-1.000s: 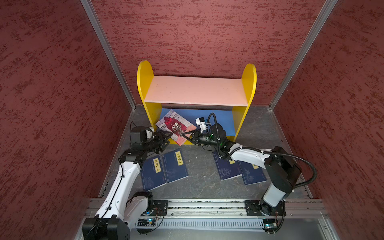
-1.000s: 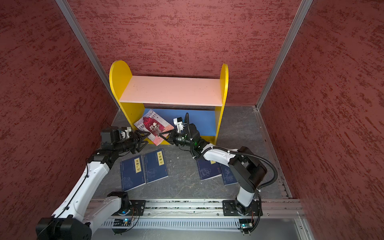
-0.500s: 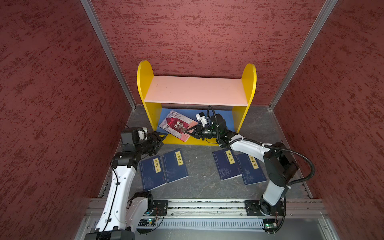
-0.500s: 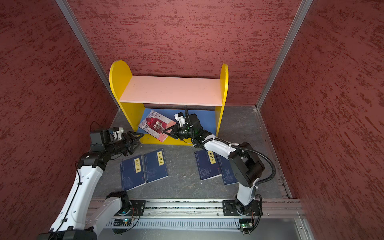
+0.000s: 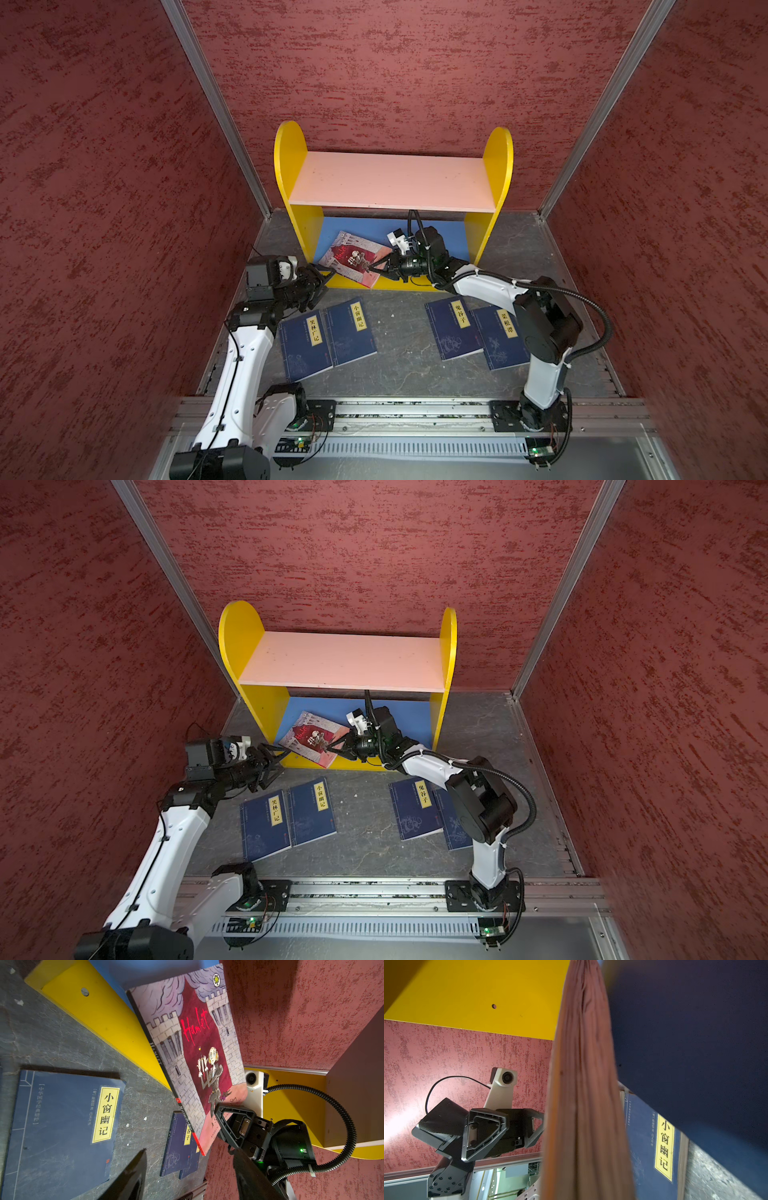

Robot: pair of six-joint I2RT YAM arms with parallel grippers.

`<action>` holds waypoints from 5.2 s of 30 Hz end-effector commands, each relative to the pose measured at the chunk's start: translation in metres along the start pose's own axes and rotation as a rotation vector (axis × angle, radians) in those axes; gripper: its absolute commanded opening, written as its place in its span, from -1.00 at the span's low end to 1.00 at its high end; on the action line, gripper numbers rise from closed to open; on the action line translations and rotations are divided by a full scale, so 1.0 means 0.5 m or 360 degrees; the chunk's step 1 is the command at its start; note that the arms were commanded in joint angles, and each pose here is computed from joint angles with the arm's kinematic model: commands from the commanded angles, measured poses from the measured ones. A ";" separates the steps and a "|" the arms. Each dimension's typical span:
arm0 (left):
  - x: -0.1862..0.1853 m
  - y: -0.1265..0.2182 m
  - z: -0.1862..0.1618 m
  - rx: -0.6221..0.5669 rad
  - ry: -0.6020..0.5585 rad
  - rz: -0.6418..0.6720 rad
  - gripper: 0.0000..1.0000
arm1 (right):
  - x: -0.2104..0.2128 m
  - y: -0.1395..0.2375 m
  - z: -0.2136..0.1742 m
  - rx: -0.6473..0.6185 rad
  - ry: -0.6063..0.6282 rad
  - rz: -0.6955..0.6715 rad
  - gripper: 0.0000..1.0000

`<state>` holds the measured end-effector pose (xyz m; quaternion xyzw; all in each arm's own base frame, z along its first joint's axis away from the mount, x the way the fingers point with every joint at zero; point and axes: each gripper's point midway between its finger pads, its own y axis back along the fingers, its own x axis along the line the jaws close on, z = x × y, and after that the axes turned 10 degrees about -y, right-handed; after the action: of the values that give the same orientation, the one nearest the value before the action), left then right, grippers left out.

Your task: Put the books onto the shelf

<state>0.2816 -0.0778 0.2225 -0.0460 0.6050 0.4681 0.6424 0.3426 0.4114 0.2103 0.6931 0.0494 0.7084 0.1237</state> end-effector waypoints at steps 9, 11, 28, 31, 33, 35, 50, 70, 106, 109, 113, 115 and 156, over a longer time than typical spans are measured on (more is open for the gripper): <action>0.013 -0.042 0.039 -0.0045 -0.0120 -0.0011 0.28 | 0.030 -0.013 0.034 0.0061 0.0058 0.0049 -1.00; 0.008 -0.041 0.042 -0.0055 -0.0128 -0.0020 0.28 | 0.028 -0.015 0.042 0.0062 0.0055 0.0037 -1.00; -0.009 -0.025 0.041 -0.0062 -0.0067 -0.0038 0.31 | -0.011 -0.019 0.089 0.0048 0.0050 -0.0134 -0.21; -0.013 -0.022 0.040 -0.0064 -0.0063 -0.0043 0.32 | -0.022 -0.014 0.102 -0.0002 0.0074 -0.0222 -0.06; -0.012 -0.022 0.039 -0.0058 -0.0056 -0.0039 0.32 | -0.029 -0.011 0.107 -0.0024 0.0075 -0.0264 0.01; -0.011 -0.022 0.036 -0.0054 -0.0049 -0.0036 0.32 | -0.037 -0.006 0.114 -0.0055 0.0078 -0.0309 0.06; -0.012 -0.017 0.029 -0.0045 -0.0029 -0.0043 0.34 | -0.035 0.048 0.192 -0.0401 0.0119 -0.0431 0.11; -0.081 0.055 0.095 -0.0283 -0.0293 -0.0023 0.36 | -0.056 0.042 0.230 -0.0441 0.0188 -0.0590 -0.26; -0.059 0.091 0.122 -0.0403 -0.0209 -0.0004 0.39 | -0.032 0.067 0.250 -0.0604 0.0301 -0.0667 0.01; -0.055 0.090 0.122 -0.0406 -0.0208 -0.0002 0.39 | -0.023 0.088 0.242 -0.0643 0.0319 -0.0689 0.01; -0.048 0.086 0.122 -0.0401 -0.0191 -0.0002 0.39 | -0.019 0.097 0.227 -0.0631 0.0320 -0.0674 -0.04; -0.045 0.082 0.120 -0.0392 -0.0176 -0.0006 0.39 | -0.020 0.089 0.222 -0.0594 0.0308 -0.0652 -0.07; -0.039 0.083 0.122 -0.0370 -0.0134 0.0005 0.39 | -0.038 -0.031 0.208 -0.0359 0.0314 -0.0668 -0.30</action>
<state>0.3029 -0.0290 0.2718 -0.0958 0.5214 0.5368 0.6564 0.4474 0.4030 0.1848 0.5853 0.1253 0.7196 0.3520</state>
